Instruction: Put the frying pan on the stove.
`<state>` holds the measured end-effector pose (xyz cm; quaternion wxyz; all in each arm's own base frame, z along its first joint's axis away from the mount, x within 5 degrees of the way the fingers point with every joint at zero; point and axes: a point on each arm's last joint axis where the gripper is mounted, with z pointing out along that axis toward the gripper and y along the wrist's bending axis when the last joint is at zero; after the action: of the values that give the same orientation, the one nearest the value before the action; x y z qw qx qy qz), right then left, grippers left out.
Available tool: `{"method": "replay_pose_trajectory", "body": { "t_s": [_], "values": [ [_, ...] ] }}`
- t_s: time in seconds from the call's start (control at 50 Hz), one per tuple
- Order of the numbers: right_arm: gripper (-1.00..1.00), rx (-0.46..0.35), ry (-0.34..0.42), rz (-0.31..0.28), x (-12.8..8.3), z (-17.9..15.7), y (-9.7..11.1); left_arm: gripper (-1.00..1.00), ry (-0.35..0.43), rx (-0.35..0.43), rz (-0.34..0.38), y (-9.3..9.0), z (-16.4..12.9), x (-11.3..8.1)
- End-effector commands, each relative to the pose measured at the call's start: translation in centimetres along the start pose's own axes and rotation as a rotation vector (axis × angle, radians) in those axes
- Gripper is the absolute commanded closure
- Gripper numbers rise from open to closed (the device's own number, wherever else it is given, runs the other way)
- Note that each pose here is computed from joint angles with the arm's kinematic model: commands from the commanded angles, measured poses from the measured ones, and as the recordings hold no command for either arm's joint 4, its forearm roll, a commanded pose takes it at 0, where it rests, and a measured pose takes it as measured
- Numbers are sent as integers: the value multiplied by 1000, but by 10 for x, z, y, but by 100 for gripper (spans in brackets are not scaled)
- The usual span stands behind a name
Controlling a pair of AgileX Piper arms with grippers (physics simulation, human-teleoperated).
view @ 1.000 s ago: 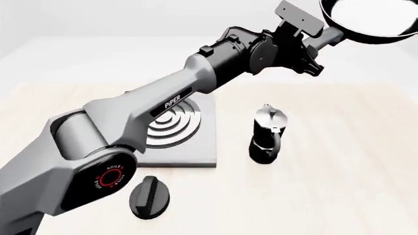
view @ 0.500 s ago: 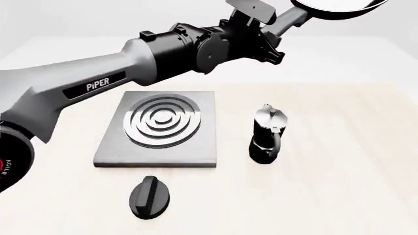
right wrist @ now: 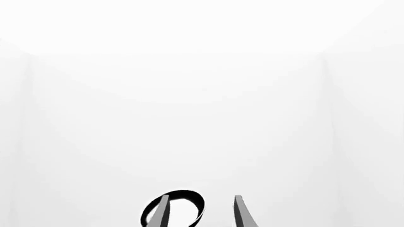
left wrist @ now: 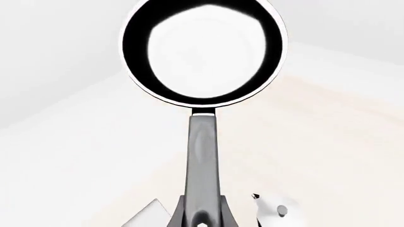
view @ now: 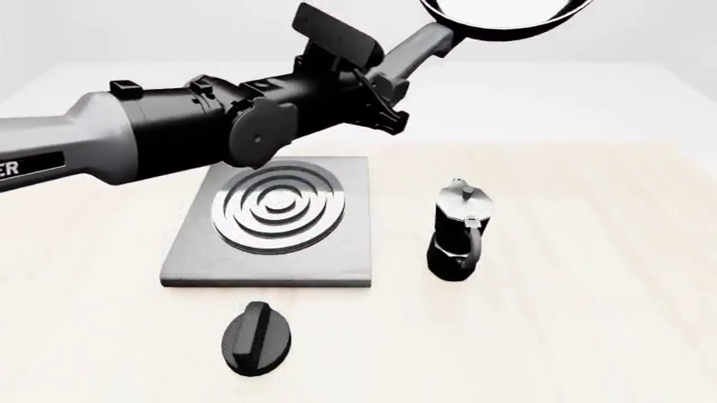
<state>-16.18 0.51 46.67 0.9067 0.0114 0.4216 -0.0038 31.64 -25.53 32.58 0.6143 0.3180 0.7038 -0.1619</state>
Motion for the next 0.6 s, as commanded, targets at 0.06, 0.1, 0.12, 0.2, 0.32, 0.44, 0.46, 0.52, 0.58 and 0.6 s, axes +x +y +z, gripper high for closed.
{"method": "replay_pose_trajectory", "body": {
  "t_s": [0.06, 0.1, 0.12, 0.2, 0.32, 0.44, 0.46, 0.52, 0.58, 0.6],
  "values": [
    [-100, 1, 1, -1, 0, 0, 0, 100, -35, -81, -52, 25, -45, 10],
    [-100, 1, 1, 0, 0, 0, 0, 100, -34, -86, -55, 26, -48, 11],
    [-100, 0, 1, -1, -1, 0, 0, 100, -27, -95, -60, 29, -53, 15],
    [-100, 2, 0, -1, -1, 0, 1, 100, 1, -101, -69, 30, -61, 27],
    [-100, 0, 3, -1, 2, 1, 0, 100, 18, -105, -77, 29, -73, 37],
    [-100, 2, 2, -3, 0, 0, 0, 100, 28, -114, -95, 29, -87, 44],
    [-100, 0, 1, -3, 0, 0, 0, 100, 34, -118, -99, 30, -92, 49],
    [-100, 1, 1, -3, 0, 0, 0, 100, 35, -119, -106, 29, -96, 52],
    [-100, 0, 2, -3, 2, 1, 0, 100, 42, -132, -121, 30, -106, 61],
    [-100, 1, 2, -3, 2, 1, 0, 100, 46, -134, -123, 30, -107, 62]
  ]
}}
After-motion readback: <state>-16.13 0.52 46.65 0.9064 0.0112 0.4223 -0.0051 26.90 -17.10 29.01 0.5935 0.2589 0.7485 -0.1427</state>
